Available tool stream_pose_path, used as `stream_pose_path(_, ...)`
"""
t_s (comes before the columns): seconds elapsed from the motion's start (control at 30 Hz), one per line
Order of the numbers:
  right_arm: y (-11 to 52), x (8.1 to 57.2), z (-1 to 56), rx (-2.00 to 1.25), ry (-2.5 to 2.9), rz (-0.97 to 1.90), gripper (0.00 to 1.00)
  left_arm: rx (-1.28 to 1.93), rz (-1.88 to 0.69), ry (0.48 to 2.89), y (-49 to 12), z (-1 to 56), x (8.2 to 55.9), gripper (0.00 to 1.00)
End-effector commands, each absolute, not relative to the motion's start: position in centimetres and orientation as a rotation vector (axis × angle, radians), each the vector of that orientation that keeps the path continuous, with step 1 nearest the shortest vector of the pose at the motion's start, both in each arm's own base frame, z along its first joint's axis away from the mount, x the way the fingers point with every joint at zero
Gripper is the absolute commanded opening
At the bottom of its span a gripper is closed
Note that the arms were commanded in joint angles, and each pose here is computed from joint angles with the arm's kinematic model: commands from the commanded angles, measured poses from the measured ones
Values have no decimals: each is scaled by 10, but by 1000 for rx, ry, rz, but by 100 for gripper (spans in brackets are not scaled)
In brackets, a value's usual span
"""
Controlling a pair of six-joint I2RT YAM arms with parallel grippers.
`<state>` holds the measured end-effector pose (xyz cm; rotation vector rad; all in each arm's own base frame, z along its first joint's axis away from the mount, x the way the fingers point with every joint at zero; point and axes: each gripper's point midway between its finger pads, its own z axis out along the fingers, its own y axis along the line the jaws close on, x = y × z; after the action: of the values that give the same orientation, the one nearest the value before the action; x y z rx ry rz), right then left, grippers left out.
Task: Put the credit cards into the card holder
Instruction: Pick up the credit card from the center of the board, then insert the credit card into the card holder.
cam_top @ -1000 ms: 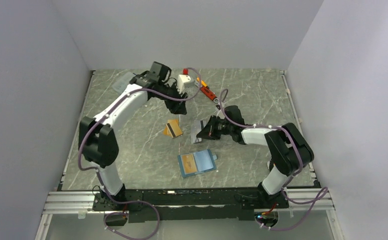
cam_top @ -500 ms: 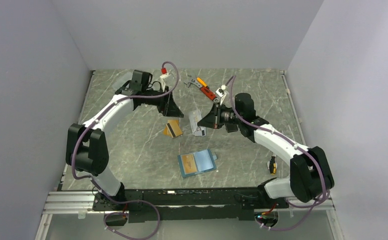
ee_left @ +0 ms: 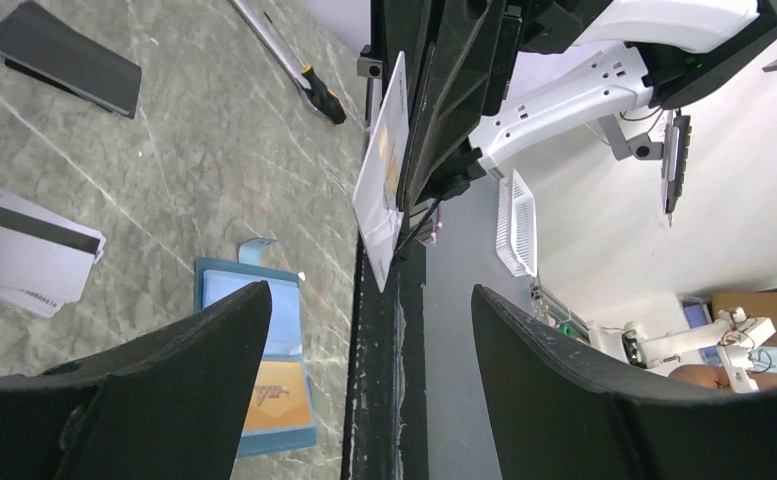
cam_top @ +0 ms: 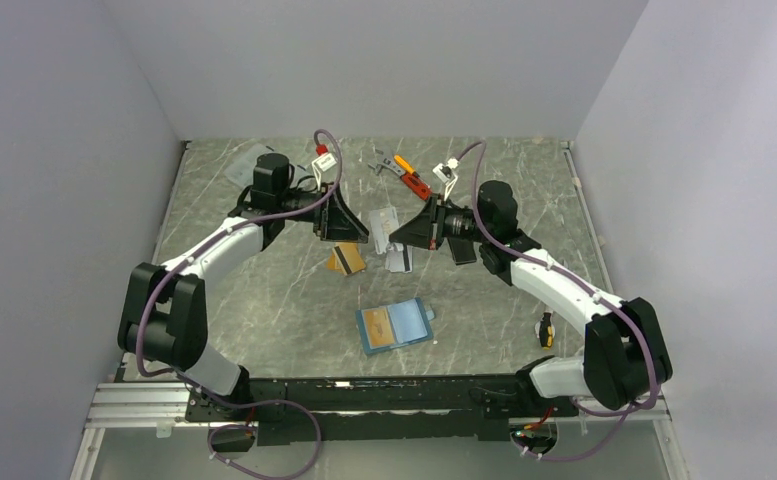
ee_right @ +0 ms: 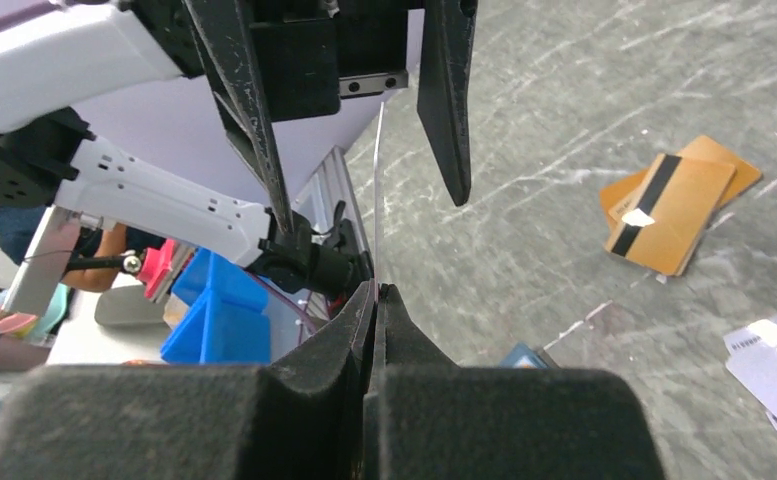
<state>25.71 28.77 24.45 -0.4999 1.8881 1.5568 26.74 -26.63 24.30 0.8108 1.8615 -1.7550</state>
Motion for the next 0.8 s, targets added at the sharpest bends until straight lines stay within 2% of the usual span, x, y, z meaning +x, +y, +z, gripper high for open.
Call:
stream_pose_path(0.0,299,252,273,-563,1762,1620,0,910,-1766,1725,-268,274,259,79)
stream_pose_path(0.17,311,258,269,-549,1771,1624,0,919,-1808,1688,-272,283,252,78)
stream_pose_path(0.53,313,269,251,-474,1823,1579,0,954,-1827,1665,-270,291,242,60)
stream_pose_path(0.77,305,276,253,-437,1818,1551,0,968,-1833,1654,-269,292,239,59)
